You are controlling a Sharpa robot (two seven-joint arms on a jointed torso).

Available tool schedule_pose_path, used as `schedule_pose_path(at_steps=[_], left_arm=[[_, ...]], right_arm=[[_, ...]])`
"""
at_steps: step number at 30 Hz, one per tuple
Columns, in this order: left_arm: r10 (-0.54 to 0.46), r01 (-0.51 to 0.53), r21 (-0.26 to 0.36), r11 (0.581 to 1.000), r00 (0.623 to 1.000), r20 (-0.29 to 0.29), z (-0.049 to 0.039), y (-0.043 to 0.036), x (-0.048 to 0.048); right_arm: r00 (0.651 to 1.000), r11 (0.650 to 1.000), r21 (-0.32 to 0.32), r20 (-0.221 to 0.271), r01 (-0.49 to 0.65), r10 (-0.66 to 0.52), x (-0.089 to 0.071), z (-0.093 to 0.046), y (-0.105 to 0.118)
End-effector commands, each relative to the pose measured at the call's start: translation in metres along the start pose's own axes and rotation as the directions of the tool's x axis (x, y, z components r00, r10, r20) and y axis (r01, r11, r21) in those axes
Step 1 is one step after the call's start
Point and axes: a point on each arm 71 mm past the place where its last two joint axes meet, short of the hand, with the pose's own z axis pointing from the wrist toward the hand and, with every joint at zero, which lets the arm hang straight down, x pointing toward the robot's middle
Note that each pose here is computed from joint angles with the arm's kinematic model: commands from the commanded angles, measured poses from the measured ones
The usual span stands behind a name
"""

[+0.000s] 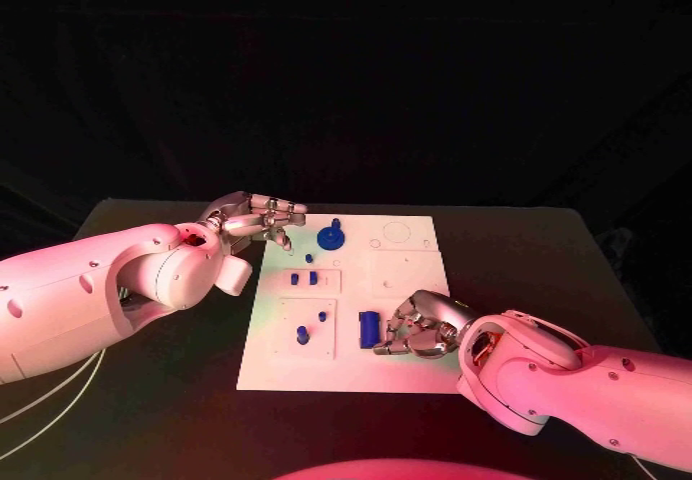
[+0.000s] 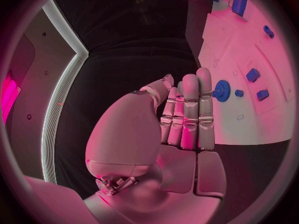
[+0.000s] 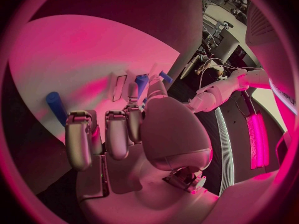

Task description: Assemble the parts on the task board

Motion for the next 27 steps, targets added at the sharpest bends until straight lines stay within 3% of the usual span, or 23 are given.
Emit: schedule_pose_path(at_steps=[1, 8, 18, 27], left_arm=[[-0.005, 0.005, 0.006, 1.0, 1.0, -0.018, -0.0002, -0.001, 0.0018], [-0.005, 0.005, 0.008, 1.0, 1.0, -0.015, -0.001, -0.001, 0.0005], [-0.005, 0.006, 0.031, 1.0, 1.0, -0.018, -0.0027, -0.0022, -0.0001], [-0.007, 0.007, 0.032, 0.999, 1.0, -0.018, -0.0037, -0.0014, -0.0001]], right_arm=[[1.0, 1.0, -0.01, -0.012, 0.017, -0.017, -0.001, -0.003, -0.003], [0.999, 0.999, 0.006, 0.039, 0.036, -0.036, -0.015, -0.011, -0.015], [0.981, 0.993, -0.014, 0.157, 0.114, -0.11, -0.044, -0.029, -0.04], [0.964, 0.981, 0.055, 0.184, 0.185, -0.192, -0.051, -0.038, -0.058]])
